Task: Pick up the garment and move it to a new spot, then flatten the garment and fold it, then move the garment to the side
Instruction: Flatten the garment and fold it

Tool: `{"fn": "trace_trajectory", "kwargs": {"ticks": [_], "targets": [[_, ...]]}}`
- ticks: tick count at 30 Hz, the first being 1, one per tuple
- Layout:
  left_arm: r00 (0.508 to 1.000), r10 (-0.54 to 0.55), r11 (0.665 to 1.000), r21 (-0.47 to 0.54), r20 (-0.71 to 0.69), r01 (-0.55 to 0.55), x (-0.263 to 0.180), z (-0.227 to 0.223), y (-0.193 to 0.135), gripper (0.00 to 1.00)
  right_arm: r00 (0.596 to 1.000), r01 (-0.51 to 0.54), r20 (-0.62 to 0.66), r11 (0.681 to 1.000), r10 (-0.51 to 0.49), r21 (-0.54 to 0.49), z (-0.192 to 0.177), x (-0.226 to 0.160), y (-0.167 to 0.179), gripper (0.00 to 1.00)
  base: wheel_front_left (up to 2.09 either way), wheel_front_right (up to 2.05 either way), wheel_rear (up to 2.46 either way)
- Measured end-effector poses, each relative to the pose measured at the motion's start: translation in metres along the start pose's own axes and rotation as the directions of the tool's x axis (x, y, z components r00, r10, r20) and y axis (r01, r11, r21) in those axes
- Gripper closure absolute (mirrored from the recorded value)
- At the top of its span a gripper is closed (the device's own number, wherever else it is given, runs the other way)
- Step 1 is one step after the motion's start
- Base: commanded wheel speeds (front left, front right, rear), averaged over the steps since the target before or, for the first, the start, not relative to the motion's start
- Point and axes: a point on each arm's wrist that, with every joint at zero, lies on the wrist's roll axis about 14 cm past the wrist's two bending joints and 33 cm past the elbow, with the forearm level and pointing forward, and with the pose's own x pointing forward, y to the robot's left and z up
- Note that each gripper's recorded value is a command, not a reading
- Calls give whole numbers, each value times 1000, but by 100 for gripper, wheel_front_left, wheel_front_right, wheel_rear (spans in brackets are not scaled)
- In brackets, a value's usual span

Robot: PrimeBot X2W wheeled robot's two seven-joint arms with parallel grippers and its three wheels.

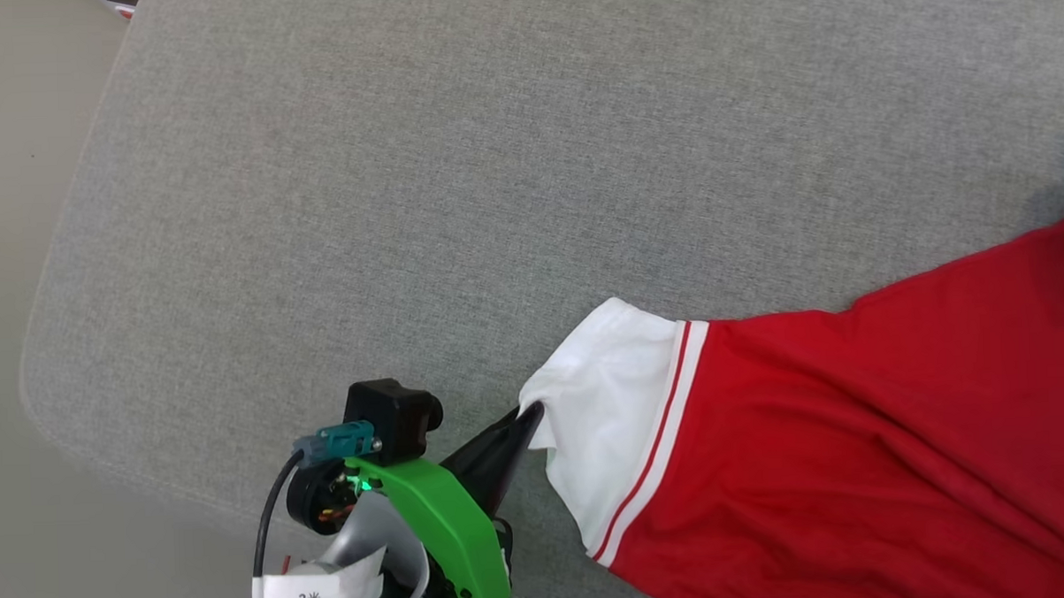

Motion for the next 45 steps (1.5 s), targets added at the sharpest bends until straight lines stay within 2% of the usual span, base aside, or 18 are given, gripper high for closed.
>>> {"fn": "trace_trajectory", "kwargs": {"ticks": [1,3,8,14,19,23,28,33,40,45], "targets": [[1000,4,1000,-1,-1,-4,0,0,1,100,1000,-4,-7,1000,4,-4,-1,2,1,42,0,0,0],[1000,12,1000,-3,1,-12,-1,0,3,100,1000,-5,-9,1000,5,-7,-1,3,2,100,0,0,0],[1000,18,1000,6,22,-18,-1,6,6,100,999,-29,24,1000,29,-4,2,2,10,100,0,0,0],[998,12,1000,16,60,-13,-5,14,5,100,989,-47,139,998,42,32,12,-9,15,100,0,0,0],[990,2,999,35,138,-6,-12,33,2,100,963,-67,264,997,55,34,24,-29,25,100,0,0,0],[976,4,998,53,218,-16,-21,54,3,100,931,-50,364,997,28,51,32,-52,19,100,0,0,0],[953,-25,995,104,302,-7,-32,84,-4,100,866,-44,500,997,10,56,45,-91,17,100,0,0,0],[905,-63,987,161,421,-6,-43,126,-13,100,790,-30,612,995,-32,90,49,-132,4,100,0,0,0],[830,-123,972,236,544,-10,-62,174,-33,100,667,7,738,992,-99,127,47,-193,-14,100,0,0,0],[755,-170,957,290,633,-28,-82,207,-52,100,556,32,819,989,-139,146,44,-240,-21,100,0,0,0]]}}
